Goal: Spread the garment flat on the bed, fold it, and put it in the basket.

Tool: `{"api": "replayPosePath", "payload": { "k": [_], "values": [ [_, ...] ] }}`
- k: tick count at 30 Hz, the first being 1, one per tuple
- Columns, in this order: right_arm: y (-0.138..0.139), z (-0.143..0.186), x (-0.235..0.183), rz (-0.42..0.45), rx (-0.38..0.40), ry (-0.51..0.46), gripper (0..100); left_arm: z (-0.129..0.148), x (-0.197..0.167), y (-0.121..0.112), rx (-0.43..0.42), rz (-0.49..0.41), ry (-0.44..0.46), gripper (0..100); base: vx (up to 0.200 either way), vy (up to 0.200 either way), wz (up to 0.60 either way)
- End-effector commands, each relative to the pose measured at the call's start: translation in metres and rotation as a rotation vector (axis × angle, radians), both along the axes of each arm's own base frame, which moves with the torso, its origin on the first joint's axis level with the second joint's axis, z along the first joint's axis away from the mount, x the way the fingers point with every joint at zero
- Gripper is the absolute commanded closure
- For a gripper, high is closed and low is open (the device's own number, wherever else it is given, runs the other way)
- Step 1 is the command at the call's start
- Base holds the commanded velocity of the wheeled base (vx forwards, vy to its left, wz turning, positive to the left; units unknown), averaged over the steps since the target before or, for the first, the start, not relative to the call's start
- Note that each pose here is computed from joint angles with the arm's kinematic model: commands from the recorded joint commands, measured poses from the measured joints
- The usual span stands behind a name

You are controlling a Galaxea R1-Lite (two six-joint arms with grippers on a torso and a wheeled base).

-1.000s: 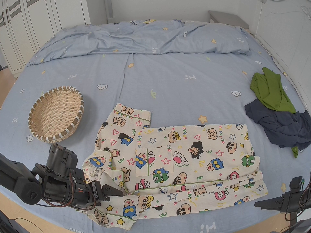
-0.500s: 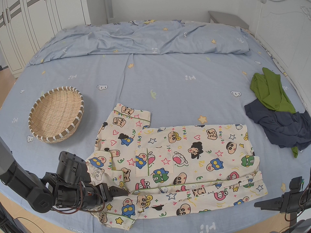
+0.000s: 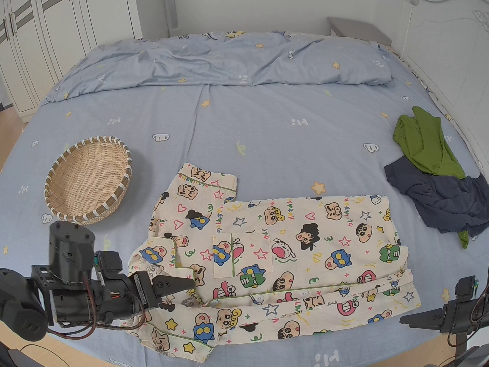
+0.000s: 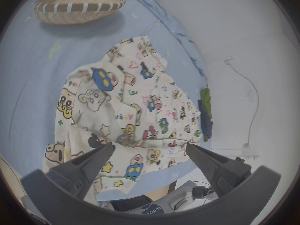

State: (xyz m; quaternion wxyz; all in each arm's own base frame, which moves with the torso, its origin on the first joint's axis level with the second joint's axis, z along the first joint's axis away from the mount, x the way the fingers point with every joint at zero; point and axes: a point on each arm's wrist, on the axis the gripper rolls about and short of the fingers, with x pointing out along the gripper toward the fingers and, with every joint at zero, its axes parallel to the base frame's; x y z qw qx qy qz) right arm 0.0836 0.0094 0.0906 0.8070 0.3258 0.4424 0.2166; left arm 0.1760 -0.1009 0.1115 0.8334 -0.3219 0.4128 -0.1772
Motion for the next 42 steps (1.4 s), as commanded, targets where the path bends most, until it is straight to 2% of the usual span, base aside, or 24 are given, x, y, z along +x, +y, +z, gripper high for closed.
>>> {"api": "replayPosePath", "payload": {
  "k": [1,6,7,8,10,11,12,14,16,18,19,21,25,30,42],
  "values": [
    [-0.001,0.003,0.009,0.017,0.043,-0.025,0,0.029,-0.02,0.0,-0.069,-0.056,-0.14,0,0.0,0.0,0.0],
    [-0.002,0.017,0.033,0.046,0.06,-0.115,0,0.047,-0.042,-0.041,-0.057,-0.35,-0.264,0,0.0,0.0,0.0],
    [-0.002,0.017,0.035,0.049,0.059,-0.116,0,0.048,-0.043,-0.044,-0.055,-0.365,-0.27,0,0.0,0.0,0.0],
    [-0.001,0.019,0.043,0.063,0.053,-0.124,0,0.051,-0.043,-0.058,-0.038,-0.421,-0.289,0,0.0,0.0,0.0],
    [0.0,0.023,0.059,0.079,0.05,-0.136,0,0.047,-0.035,-0.075,0.015,-0.448,-0.282,0,0.0,0.0,0.0],
    [0.0,0.023,0.059,0.079,0.05,-0.136,0,0.047,-0.035,-0.075,0.015,-0.448,-0.282,0,0.0,0.0,0.0],
    [-0.001,0.026,0.075,0.077,0.049,-0.14,0,0.045,-0.028,-0.085,0.068,-0.457,-0.292,0,0.0,0.0,0.0],
    [-0.001,0.028,0.093,0.08,0.047,-0.14,0,0.043,-0.021,-0.098,0.119,-0.498,-0.295,0,0.0,0.0,0.0],
    [-0.001,0.038,0.107,0.083,0.041,-0.181,0,0.038,-0.026,-0.115,0.158,-0.578,-0.283,0,0.0,0.0,0.0],
    [-0.001,0.042,0.11,0.086,0.037,-0.204,0,0.034,-0.029,-0.124,0.176,-0.616,-0.275,0,0.0,0.0,0.0],
    [-0.002,0.048,0.116,0.088,0.034,-0.226,0,0.023,-0.034,-0.135,0.211,-0.667,-0.253,0,0.0,0.0,0.0],
    [-0.004,0.053,0.12,0.078,0.03,-0.246,0,0.007,-0.035,-0.142,0.259,-0.703,-0.228,0,0.0,0.0,0.0],
    [-0.011,0.052,0.118,0.065,0.017,-0.266,0,-0.015,-0.019,-0.144,0.327,-0.693,-0.187,0,0.0,0.0,0.0],
    [-0.011,0.048,0.117,0.068,0.006,-0.256,0,-0.032,-0.006,-0.139,0.371,-0.666,-0.134,0,0.0,0.0,0.0],
    [-0.005,0.037,0.119,0.094,0.011,-0.209,0,-0.049,0.003,-0.146,0.384,-0.657,-0.102,0,0.0,0.0,0.0]
  ]
}}
